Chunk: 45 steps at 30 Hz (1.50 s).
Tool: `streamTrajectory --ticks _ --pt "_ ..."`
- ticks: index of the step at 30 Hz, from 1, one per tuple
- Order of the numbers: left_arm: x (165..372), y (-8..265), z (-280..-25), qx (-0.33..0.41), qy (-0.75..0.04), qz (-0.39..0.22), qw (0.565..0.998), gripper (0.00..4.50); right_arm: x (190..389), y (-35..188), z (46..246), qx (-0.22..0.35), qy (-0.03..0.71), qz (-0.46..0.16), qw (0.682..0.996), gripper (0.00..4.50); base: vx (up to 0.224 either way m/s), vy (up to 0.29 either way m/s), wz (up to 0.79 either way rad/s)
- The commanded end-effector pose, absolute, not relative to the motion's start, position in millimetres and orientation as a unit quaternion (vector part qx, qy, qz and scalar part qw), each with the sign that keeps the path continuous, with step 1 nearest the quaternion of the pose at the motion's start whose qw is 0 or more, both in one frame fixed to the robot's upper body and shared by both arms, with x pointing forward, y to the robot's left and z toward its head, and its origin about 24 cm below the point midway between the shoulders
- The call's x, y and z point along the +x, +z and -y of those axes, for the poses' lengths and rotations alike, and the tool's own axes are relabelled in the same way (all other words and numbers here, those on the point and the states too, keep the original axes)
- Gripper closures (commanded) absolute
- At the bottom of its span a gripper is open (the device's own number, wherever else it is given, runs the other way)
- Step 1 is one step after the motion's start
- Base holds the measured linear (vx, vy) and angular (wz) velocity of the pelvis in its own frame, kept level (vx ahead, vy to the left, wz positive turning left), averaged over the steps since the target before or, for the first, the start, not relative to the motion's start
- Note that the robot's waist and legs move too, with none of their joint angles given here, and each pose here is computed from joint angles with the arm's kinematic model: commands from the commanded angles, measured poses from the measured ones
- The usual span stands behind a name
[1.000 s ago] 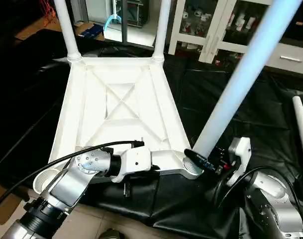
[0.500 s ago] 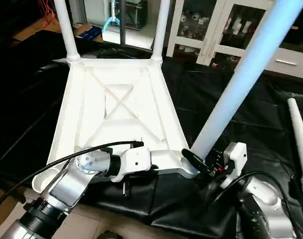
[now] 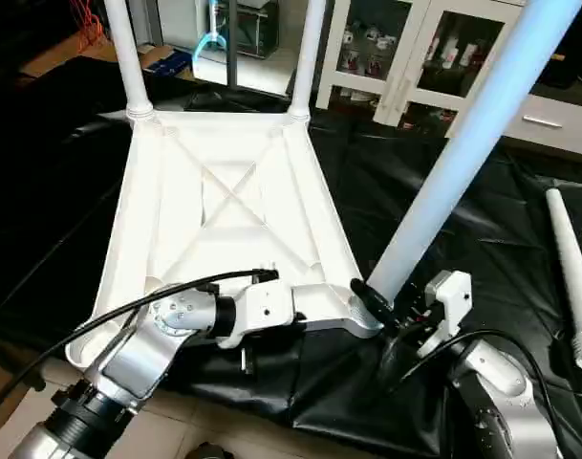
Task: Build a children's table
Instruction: Insert table leg to table base
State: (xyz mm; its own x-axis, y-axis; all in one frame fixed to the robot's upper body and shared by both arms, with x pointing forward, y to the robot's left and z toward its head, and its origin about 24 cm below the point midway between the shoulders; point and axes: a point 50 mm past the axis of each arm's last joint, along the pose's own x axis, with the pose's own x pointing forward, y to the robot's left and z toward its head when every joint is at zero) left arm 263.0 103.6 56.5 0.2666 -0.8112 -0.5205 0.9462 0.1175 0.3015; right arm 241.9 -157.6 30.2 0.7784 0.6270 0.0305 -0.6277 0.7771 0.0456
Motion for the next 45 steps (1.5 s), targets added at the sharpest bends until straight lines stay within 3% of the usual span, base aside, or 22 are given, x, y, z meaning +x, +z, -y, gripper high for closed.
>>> streamTrajectory --ticks 1,6,9,13,20,24,35,36,38,45 --pt "264 47 -100 0.298 -0.579 -0.136 0.746 4.5 237.1 -6 173.6 0.002 0.264 -0.097 0.96 2.62 0.0 0.0 0.0" --pt "287 47 -83 0.265 -0.48 -0.144 0.824 4.5 274.6 -8 179.5 -0.001 0.109 -0.107 0.988 2.62 -0.012 0.003 -0.02" --pt "287 47 -83 0.265 -0.48 -0.144 0.824 4.5 274.6 -8 179.5 -0.001 0.109 -0.107 0.988 2.62 -0.046 0.018 -0.07" --pt "310 63 -61 0.21 -0.388 -0.141 0.886 4.5 300.5 -9 165.8 -0.005 0.023 -0.131 0.991 2.62 0.0 0.0 0.0" --pt "321 79 -38 0.146 -0.311 -0.138 0.929 4.5 323.9 1 154.0 -0.029 -0.058 -0.116 0.991 2.62 0.0 0.0 0.0" --pt "321 79 -35 0.141 -0.308 -0.136 0.931 4.5 328.1 5 147.5 -0.032 -0.055 -0.109 0.992 2.62 0.054 -0.025 -0.03" --pt "326 77 -52 0.152 -0.277 -0.146 0.937 4.5 337.4 28 128.2 0.03 0.017 -0.023 0.999 2.62 0.018 -0.006 -0.01" --pt "327 77 -54 0.153 -0.275 -0.146 0.938 4.5 337.0 33 125.9 0.022 0.03 -0.006 0.999 2.27 0.0 0.0 0.0" --pt "329 77 -56 0.157 -0.271 -0.145 0.939 4.5 335.9 40 122.0 0.013 0.053 0.018 0.998 2.03 0.0 0.0 0.0" --pt "332 77 -65 0.165 -0.265 -0.144 0.939 4.5 328.4 49 126.0 0.015 0.083 0.054 0.995 1.45 0.0 0.0 0.0"
